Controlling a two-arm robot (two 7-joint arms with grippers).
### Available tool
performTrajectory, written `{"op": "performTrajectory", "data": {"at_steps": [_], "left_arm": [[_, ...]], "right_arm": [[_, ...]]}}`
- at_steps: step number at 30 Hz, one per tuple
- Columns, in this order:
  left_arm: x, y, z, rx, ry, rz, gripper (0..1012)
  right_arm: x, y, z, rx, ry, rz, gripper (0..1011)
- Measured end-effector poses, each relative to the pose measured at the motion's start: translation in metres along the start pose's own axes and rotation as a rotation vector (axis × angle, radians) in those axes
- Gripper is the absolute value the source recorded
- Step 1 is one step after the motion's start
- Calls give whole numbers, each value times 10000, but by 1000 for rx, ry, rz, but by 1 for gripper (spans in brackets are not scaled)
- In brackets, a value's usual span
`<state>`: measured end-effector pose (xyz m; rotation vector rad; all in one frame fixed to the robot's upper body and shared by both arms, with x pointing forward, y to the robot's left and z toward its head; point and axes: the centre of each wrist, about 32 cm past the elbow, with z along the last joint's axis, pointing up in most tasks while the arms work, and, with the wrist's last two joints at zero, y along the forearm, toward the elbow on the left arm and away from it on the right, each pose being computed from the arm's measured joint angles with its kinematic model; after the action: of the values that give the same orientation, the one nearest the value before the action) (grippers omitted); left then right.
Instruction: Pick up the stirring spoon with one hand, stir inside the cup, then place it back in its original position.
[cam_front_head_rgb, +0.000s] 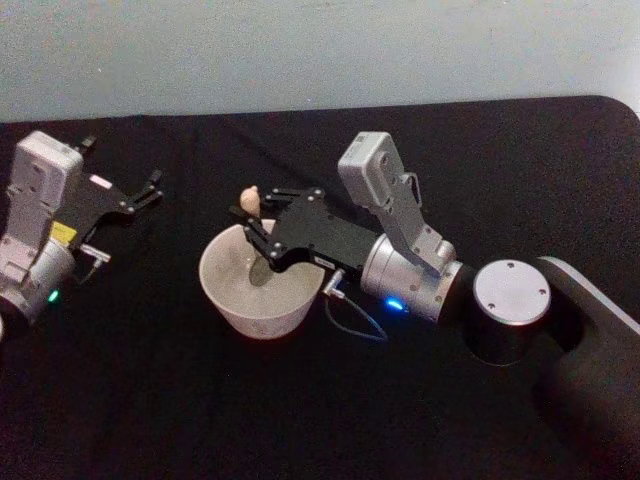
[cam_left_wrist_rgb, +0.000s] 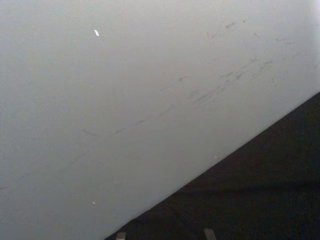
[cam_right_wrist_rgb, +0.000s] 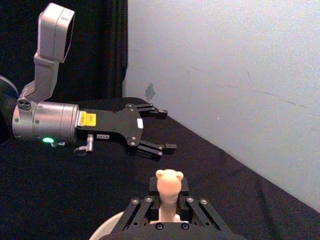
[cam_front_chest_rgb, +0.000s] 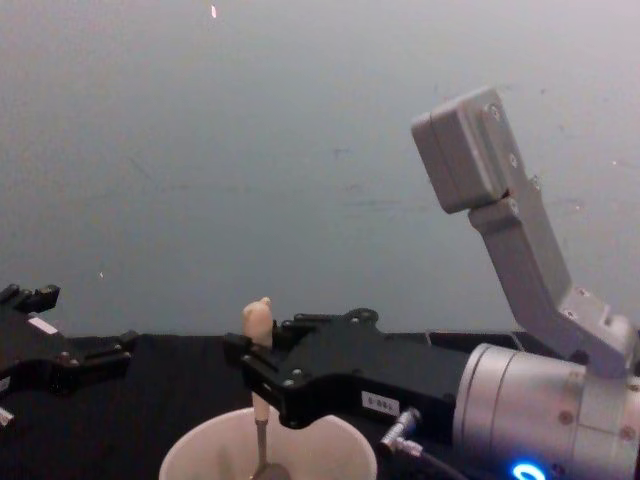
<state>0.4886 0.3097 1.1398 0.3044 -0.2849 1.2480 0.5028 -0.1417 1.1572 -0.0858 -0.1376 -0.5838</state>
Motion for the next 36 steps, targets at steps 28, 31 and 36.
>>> {"op": "performTrajectory", "data": {"at_steps": [28,31,36], "left_arm": [[0,0,0,0,0,0,1001],[0,0,0,0,0,0,1001],[0,0,0,0,0,0,1001]], "right_arm": [[38,-294,57,3,-3,1,211],[17,-330,65,2,-4,16,211],[-43,-374,61,-5,-4,56,211]]}}
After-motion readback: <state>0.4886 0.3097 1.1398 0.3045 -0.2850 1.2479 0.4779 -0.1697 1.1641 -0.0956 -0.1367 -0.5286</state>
